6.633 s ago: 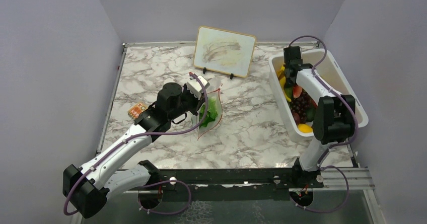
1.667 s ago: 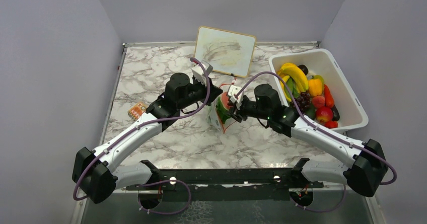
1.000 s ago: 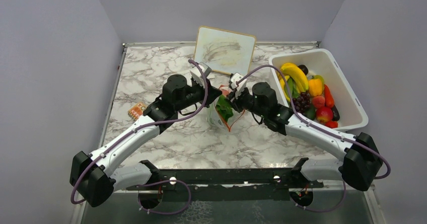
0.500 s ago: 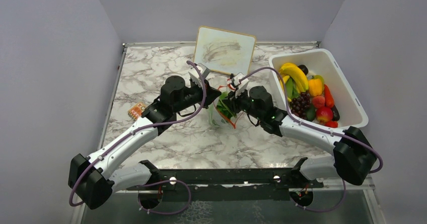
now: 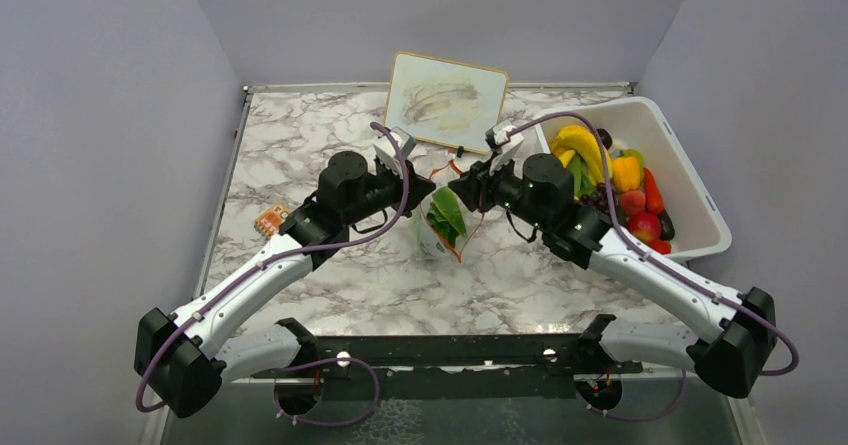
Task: Place the food in the zip-top bag and seal the zipper
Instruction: Place the fake fruit in the zipper food storage bag, then pick up the fake fruit from the bin.
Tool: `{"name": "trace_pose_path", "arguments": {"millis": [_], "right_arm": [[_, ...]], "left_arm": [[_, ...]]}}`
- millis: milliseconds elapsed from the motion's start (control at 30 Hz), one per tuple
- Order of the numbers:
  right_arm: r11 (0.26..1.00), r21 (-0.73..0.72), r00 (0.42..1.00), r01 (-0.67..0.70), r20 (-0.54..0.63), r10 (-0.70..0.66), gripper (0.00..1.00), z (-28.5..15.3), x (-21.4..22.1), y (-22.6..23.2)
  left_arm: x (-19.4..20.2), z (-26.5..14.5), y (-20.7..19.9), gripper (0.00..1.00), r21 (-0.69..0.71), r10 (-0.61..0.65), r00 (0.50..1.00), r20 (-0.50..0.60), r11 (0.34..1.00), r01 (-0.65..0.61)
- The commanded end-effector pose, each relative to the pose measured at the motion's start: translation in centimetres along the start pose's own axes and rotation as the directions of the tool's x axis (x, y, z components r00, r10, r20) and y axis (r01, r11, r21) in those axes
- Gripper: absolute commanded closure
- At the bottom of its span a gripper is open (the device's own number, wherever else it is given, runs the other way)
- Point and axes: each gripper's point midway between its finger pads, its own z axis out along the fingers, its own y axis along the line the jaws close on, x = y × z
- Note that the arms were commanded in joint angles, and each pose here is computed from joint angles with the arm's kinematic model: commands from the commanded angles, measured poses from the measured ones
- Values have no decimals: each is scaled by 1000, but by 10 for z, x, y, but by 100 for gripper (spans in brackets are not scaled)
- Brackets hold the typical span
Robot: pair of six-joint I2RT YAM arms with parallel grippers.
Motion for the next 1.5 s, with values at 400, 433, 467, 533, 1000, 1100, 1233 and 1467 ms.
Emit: {"name": "trace_pose_path", "arguments": {"millis": [400, 433, 467, 533, 1000, 1100, 1233, 1467], "right_arm": [[955, 295, 998, -27, 61, 9, 53, -70, -73, -41], [942, 335, 997, -27, 75, 1, 53, -71, -78, -49], [930, 367, 996, -27, 90, -7, 52, -71, -82, -57], [913, 406, 994, -25, 104, -19, 52, -70, -89, -70], [713, 700, 990, 25, -118, 82, 45, -78, -31, -230], [648, 757, 982, 81, -173, 79, 43, -93, -16, -267], [645, 755, 966, 118, -237, 100, 40, -101, 4, -302], [678, 716, 916, 167, -366, 161, 34, -97, 51, -341]], "left_arm": [[-4, -13, 22, 100, -119, 114, 992, -50, 986, -120], [-2, -14, 21, 100, -113, 127, 990, -53, 985, -132], [-1, -15, 20, 100, -103, 145, 988, -54, 983, -150], [2, -17, 19, 100, -89, 164, 985, -55, 982, -169], [23, -28, 14, 100, -24, 266, 964, -28, 963, -267], [29, -25, 14, 100, -9, 267, 963, -46, 964, -268], [34, -23, 13, 100, 12, 266, 962, -60, 964, -266], [41, -24, 4, 100, 69, 265, 962, -65, 963, -261]]}}
